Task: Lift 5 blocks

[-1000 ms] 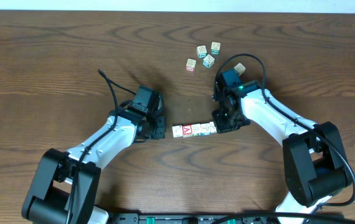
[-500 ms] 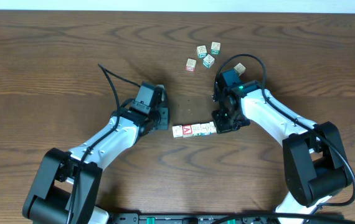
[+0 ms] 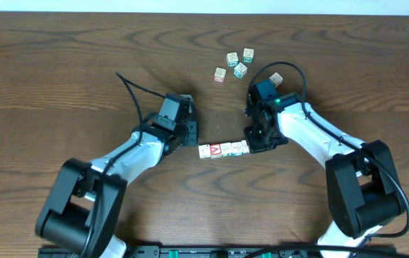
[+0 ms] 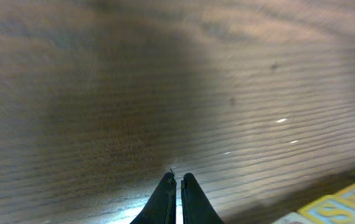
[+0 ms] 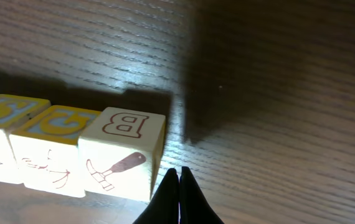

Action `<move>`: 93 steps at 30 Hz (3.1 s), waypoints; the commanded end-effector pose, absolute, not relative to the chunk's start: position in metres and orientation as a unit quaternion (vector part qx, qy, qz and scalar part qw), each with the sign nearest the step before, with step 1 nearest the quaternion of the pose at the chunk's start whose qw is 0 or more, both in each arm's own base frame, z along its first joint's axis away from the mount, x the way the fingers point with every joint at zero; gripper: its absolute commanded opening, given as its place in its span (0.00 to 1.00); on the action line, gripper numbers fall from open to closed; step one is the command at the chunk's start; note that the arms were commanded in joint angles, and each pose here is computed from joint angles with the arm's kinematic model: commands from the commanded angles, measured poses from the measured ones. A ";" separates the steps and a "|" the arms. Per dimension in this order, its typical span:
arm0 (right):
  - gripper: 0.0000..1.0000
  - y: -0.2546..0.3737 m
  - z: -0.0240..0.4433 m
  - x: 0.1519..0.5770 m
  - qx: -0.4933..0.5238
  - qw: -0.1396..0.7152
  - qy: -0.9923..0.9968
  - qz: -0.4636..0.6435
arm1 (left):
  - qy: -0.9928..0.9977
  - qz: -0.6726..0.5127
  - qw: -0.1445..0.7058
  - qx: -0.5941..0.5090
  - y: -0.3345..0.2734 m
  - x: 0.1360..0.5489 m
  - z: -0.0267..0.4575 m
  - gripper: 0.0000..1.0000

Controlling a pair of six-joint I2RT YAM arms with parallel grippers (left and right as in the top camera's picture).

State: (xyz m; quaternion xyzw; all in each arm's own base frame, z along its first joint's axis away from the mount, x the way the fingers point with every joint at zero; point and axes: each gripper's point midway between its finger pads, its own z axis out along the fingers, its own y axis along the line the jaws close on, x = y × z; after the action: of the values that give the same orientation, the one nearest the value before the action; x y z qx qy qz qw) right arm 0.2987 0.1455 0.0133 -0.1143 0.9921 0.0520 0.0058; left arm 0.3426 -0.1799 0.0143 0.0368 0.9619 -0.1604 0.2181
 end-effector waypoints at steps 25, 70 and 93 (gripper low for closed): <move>0.01 0.140 0.015 0.301 -0.109 0.013 0.993 0.034 | 0.956 -0.234 0.166 0.064 -0.215 0.318 0.009 0.07; 0.01 0.140 0.015 0.301 -0.109 0.014 0.993 0.034 | 0.953 -0.242 0.169 0.065 -0.219 0.320 0.012 0.07; 0.01 0.139 0.014 0.301 -0.109 0.015 0.993 0.030 | 0.950 -0.255 0.162 0.082 -0.227 0.314 0.014 0.07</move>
State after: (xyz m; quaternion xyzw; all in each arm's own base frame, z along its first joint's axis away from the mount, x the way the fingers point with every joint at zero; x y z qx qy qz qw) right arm 0.3013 0.1396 0.0128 -0.1140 0.9928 0.0341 0.0112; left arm 0.3163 -0.2224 0.0120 0.0721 0.9519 -0.2483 0.1641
